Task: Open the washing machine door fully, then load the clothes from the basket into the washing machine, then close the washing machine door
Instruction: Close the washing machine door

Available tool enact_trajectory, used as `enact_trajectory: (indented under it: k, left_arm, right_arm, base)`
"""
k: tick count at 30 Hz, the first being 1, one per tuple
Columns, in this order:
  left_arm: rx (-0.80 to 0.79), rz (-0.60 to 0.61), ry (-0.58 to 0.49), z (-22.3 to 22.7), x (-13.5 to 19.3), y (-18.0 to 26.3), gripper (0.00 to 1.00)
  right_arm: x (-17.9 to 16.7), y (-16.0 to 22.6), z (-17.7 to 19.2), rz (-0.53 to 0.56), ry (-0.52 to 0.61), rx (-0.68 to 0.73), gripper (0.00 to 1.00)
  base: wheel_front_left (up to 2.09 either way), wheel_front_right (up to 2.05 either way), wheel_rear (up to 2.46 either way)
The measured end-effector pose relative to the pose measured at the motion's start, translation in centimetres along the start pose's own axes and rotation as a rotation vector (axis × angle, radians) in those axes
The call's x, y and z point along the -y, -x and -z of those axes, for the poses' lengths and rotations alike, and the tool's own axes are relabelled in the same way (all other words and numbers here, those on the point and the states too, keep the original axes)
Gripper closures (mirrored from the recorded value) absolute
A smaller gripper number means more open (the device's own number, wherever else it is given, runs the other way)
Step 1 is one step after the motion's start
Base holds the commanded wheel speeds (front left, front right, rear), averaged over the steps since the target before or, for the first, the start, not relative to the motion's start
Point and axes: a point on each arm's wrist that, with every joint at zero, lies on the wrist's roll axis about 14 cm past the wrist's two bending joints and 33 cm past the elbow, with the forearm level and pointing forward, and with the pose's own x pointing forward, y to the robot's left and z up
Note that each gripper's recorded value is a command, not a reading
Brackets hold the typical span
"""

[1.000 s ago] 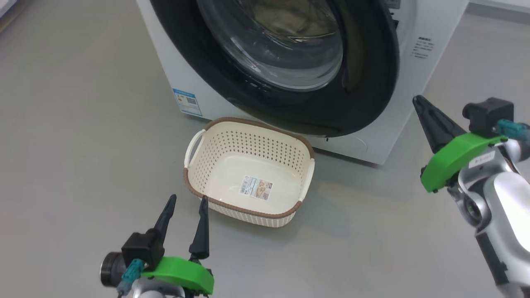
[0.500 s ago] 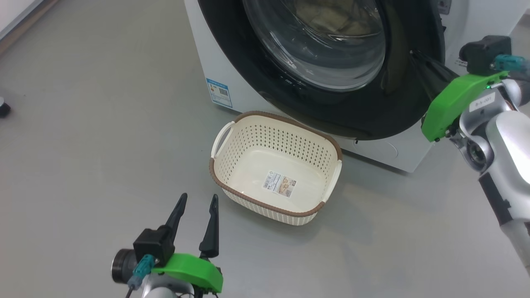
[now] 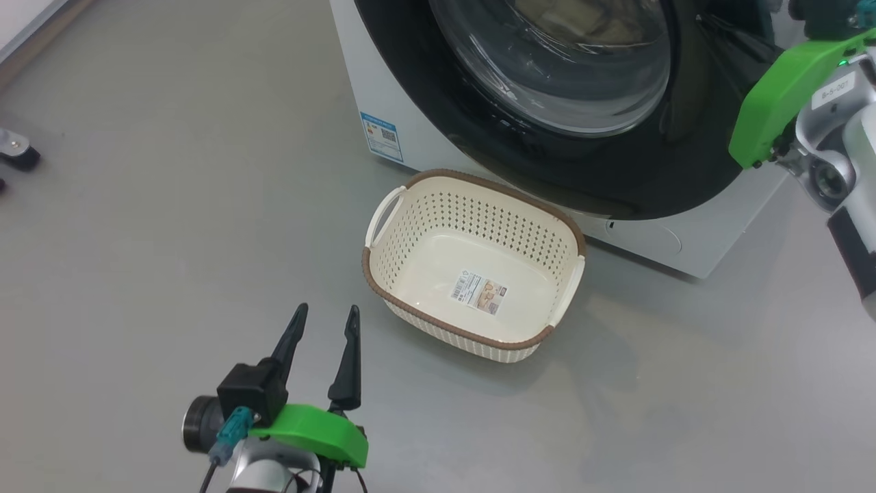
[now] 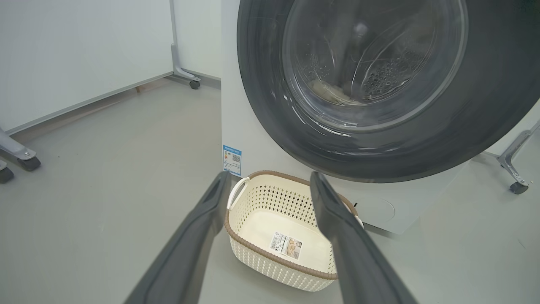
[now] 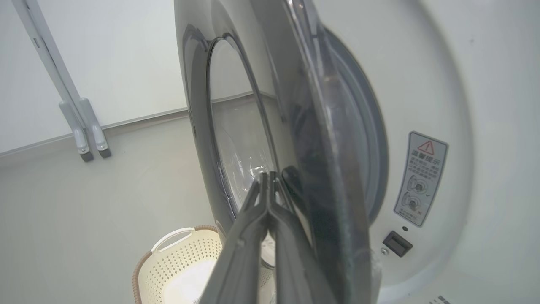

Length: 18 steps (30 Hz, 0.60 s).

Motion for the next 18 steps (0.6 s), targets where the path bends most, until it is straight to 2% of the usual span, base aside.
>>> enact_trajectory:
  k: [4, 18]
  left_arm:
    - [-0.002, -0.010, 0.004, 0.0, -0.2, -0.1, 0.00]
    - [-0.039, -0.082, 0.018, 0.9, -1.7, 0.0, 0.00]
  right_arm:
    - [0.9, -0.4, 0.3, 0.013, 0.010, -0.011, 1.00]
    - [6.0, -3.0, 1.6, 0.120, -0.081, -0.009, 1.00]
  base:
    - [0.00, 0.00, 0.00]
    - [0.00, 0.00, 0.00]
